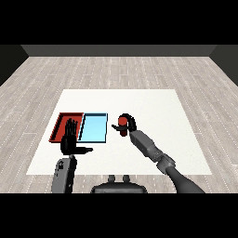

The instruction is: Pick the red can and put it in the red box

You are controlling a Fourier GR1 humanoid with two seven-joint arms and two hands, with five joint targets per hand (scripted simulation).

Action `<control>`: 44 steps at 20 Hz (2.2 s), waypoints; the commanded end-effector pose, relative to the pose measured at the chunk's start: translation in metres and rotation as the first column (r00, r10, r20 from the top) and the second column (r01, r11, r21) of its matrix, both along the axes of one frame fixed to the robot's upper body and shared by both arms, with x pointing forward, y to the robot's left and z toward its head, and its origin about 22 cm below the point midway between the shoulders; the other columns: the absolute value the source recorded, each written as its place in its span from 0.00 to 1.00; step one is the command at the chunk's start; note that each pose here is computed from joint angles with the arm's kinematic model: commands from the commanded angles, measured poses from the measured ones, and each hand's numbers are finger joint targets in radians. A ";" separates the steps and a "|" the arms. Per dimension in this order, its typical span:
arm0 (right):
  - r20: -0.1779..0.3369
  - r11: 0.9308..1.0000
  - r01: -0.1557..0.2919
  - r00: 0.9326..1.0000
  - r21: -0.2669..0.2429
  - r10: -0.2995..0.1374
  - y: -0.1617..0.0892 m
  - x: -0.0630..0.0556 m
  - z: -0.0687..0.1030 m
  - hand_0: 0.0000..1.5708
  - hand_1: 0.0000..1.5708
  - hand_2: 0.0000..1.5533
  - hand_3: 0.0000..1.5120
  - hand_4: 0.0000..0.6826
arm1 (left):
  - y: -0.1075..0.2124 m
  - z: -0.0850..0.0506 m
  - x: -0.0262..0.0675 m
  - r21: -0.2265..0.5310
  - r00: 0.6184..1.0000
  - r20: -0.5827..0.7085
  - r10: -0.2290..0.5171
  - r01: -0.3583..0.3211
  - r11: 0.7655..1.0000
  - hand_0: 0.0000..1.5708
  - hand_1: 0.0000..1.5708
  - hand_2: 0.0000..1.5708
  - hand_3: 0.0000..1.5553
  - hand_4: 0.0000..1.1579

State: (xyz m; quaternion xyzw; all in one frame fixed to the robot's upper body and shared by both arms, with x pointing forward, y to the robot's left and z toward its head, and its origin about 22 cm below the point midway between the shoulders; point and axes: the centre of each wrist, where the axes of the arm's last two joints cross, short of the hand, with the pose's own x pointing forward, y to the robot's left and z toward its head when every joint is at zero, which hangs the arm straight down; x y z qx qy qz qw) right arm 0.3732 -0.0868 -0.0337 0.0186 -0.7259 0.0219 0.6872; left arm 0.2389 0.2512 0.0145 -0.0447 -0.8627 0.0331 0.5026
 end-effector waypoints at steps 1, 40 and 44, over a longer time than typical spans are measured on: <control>0.058 1.000 0.013 0.998 0.016 -0.014 0.003 0.006 0.009 0.98 0.98 0.95 0.91 0.86 | 0.010 0.006 -0.0025 0.007 1.000 0.020 -0.004 0.004 1.000 0.00 0.00 0.00 0.00 0.00; 0.456 0.992 -0.081 0.889 0.101 0.026 -0.009 -0.077 0.130 0.92 0.92 0.93 0.92 0.93 | -0.148 0.010 0.0422 0.125 0.952 -0.239 -0.193 0.228 0.966 0.00 0.00 0.00 0.00 0.00; 0.468 0.989 -0.096 0.883 0.116 0.031 -0.023 -0.084 0.107 0.93 0.93 0.93 0.92 0.97 | -0.144 -0.001 0.0231 0.109 0.943 -0.262 -0.205 0.240 0.965 0.00 0.00 0.00 0.00 0.00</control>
